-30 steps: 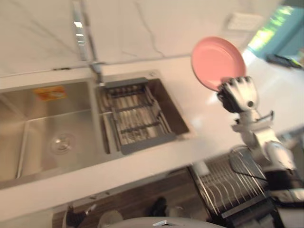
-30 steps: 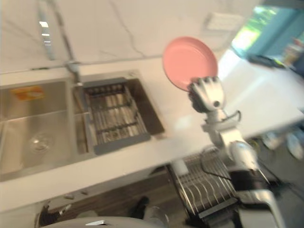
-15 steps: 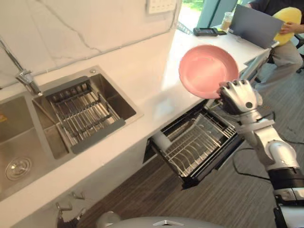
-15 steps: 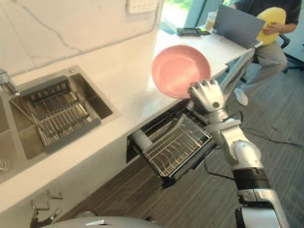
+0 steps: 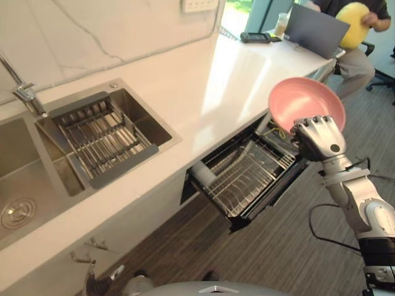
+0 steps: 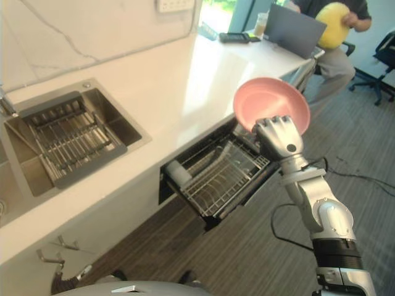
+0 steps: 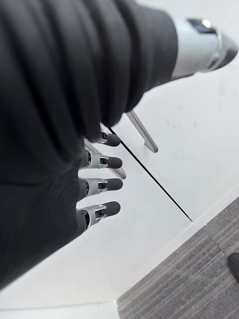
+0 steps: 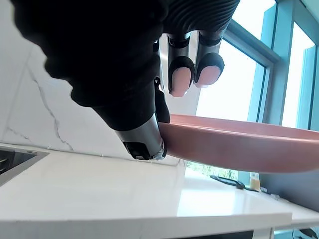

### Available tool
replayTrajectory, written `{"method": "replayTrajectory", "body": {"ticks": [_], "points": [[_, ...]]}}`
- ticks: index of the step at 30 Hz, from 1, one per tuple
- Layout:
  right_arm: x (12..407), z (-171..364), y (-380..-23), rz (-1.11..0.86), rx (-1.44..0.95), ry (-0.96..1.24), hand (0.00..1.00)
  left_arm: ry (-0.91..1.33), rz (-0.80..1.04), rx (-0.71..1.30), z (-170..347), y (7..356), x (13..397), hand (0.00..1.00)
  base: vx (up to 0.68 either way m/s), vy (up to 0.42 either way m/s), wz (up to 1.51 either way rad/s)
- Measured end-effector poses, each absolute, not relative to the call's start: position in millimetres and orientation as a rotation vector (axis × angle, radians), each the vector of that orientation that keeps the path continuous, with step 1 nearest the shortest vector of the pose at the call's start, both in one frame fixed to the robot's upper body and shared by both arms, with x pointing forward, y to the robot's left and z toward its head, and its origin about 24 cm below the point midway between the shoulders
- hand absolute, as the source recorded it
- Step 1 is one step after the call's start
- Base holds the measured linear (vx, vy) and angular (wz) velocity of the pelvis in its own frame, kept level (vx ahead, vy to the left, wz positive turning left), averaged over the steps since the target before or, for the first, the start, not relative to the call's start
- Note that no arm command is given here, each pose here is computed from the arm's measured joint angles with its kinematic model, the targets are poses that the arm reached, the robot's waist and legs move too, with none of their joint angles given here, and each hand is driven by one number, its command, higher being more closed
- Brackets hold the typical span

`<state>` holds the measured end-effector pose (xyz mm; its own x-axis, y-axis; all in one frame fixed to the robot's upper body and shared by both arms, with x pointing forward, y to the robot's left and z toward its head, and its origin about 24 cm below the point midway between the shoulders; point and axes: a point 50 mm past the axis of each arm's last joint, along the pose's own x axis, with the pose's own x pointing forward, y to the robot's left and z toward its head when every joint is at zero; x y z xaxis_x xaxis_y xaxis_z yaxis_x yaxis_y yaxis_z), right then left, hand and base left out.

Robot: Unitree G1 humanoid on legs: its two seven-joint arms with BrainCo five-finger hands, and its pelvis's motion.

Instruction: Walk over to the sink, pick up the cup, carry it to the dishwasher, place the cup inside the dishwasher, then close the dishwasher door

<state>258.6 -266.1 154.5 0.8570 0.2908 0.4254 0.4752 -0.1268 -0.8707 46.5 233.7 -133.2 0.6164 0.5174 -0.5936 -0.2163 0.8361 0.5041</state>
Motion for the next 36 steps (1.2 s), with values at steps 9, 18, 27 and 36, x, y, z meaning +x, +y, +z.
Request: {"method": "replayTrajectory", "body": {"ticks": [9,18,27,36], "points": [[256,143,-274,-0.276,-1.686,-0.479,1.0,0.741,0.414,0.417,-129,232,63,0.0,0.01,0.061,0.06],[256,141,-284,-0.405,-1.61,-0.392,1.0,0.65,0.385,0.427,-122,233,89,0.0,-0.02,0.084,0.05],[258,141,-286,-0.485,-1.532,-0.356,1.0,0.57,0.405,0.409,-112,238,108,0.0,-0.01,0.101,0.07],[272,134,-279,-0.45,-1.489,-0.303,1.0,0.52,0.379,0.402,-107,234,124,0.0,-0.04,0.116,0.01]]}}
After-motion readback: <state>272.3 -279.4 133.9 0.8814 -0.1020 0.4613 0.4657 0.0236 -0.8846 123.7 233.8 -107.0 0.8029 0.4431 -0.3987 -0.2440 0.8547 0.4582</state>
